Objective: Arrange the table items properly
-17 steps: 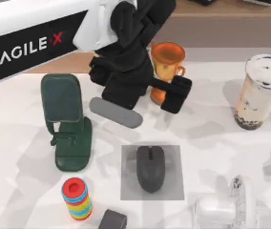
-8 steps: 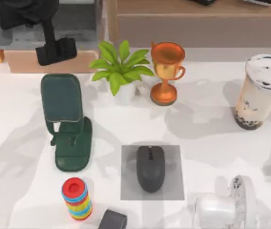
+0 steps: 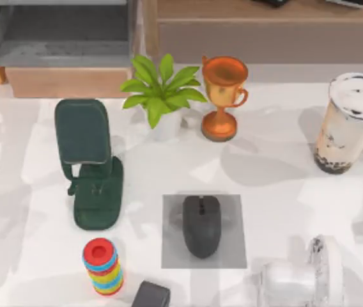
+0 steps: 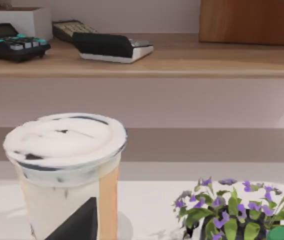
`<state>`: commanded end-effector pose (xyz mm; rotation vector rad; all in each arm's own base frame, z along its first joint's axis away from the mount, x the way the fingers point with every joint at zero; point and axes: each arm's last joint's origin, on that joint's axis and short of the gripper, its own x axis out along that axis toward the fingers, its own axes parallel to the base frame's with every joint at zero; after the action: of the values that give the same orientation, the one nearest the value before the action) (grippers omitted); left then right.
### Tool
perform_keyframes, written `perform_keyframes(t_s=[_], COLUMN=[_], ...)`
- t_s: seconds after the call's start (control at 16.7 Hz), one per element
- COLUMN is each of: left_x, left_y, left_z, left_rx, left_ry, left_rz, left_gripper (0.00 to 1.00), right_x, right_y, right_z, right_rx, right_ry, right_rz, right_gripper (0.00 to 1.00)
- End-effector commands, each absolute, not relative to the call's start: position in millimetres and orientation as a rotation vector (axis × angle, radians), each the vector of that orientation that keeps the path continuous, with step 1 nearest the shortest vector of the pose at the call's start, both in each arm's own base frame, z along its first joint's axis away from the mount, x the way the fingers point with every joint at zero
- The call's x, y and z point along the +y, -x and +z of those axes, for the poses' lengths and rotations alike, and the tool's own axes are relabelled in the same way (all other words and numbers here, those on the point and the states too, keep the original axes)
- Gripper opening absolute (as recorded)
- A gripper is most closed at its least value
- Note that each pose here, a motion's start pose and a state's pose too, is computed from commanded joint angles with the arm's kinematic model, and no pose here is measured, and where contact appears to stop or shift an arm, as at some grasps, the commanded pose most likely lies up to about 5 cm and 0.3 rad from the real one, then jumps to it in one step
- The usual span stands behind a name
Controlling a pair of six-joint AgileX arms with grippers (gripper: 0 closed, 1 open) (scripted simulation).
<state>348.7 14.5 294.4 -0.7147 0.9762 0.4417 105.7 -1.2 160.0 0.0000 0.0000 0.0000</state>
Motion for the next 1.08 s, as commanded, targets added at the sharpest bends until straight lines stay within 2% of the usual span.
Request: perform_keyframes(t_s=[0.3,0.54,0.78,1.08], left_x=[85.4,125.5,149.0,160.3], left_y=[-318.3,-286.3,-256.3,-234.7], left_z=[254.0,220.0,192.1,173.4], left_rx=[1.194,1.368,1.486,1.546], left_ry=[0.197,-0.084,-0.239,-0.303], left_rz=[0.262,0.060,-0.147,-0.297], left_gripper=[1.00,1.00,1.00,1.00], right_x=[-1.2,-1.2,-1.2,-1.2], right_y=[-105.7,-105.7,-105.7,-105.7], right_z=[160.0,160.0,160.0,160.0], right_rx=[0.000,0.000,0.000,0.000], right_ry=[0.000,0.000,0.000,0.000], right_rz=[0.000,0.000,0.000,0.000], right_gripper=[1.00,1.00,1.00,1.00])
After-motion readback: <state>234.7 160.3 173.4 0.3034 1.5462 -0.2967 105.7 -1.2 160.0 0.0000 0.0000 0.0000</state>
